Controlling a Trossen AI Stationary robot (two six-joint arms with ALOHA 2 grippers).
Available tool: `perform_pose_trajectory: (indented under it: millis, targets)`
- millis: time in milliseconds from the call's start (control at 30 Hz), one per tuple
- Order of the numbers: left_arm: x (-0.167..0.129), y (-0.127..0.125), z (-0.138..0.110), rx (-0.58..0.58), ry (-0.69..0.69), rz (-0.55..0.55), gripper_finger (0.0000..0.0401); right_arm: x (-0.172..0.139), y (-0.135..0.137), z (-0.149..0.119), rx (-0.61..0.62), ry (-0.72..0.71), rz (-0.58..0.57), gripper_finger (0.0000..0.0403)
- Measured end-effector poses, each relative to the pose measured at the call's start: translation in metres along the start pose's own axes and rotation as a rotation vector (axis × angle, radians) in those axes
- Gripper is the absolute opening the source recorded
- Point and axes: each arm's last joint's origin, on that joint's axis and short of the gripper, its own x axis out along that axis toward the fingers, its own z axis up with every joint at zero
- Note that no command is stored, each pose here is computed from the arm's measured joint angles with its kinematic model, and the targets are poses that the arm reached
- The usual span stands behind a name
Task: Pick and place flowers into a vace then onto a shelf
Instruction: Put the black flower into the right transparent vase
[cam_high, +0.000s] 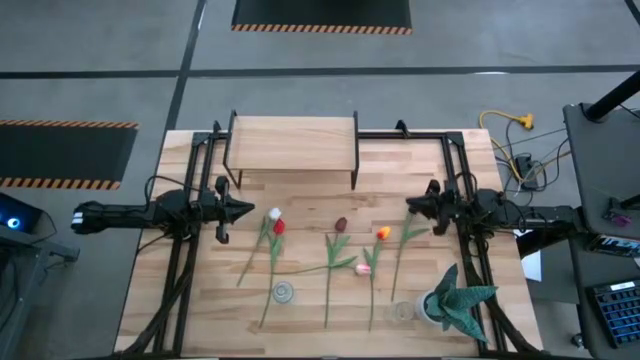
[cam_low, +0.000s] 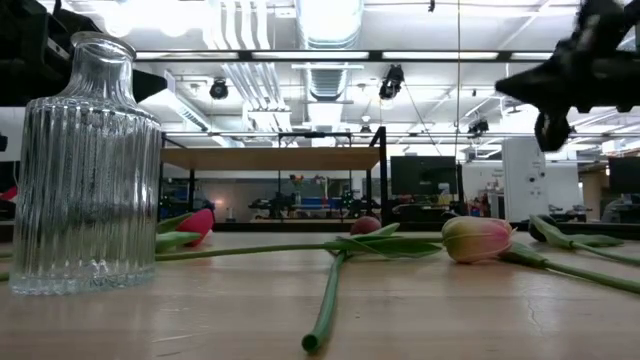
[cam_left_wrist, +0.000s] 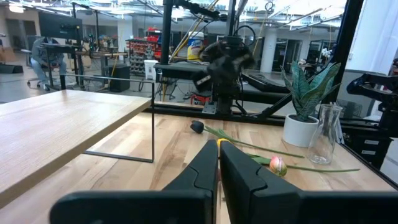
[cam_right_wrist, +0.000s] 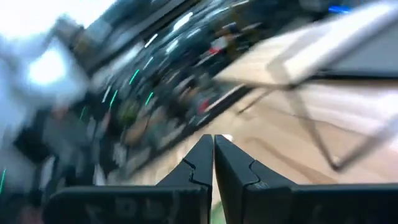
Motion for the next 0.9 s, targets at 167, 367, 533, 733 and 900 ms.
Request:
perform_pose_trajectory:
  millis: [167,367,533,733,900]
  targets:
    - [0.0,0.0,0.0,0.0,0.0,0.0,0.0,-0.001,-0.007,0.006,0.273,-0.232,-0.205,0.0009]
    - [0.0,0.0,0.0,0.0,0.0,0.0,0.0,-0.002,-0.008,0.007,0.363,-0.282,-0.23,0.0018]
    - [0.0,0.0,0.0,0.0,0.0,0.0,0.0,0.001,-0.005,0.008,0.452,-0.269,-0.173,0.0065]
    - [0.0,0.0,0.0,0.0,0.0,0.0,0.0,0.005,0.006,0.017,0.435,-0.318,-0.056,0.0132]
    - [0.0,0.0,0.0,0.0,0.0,0.0,0.0,0.012,0.01,0.017,0.439,-0.262,-0.037,0.0168]
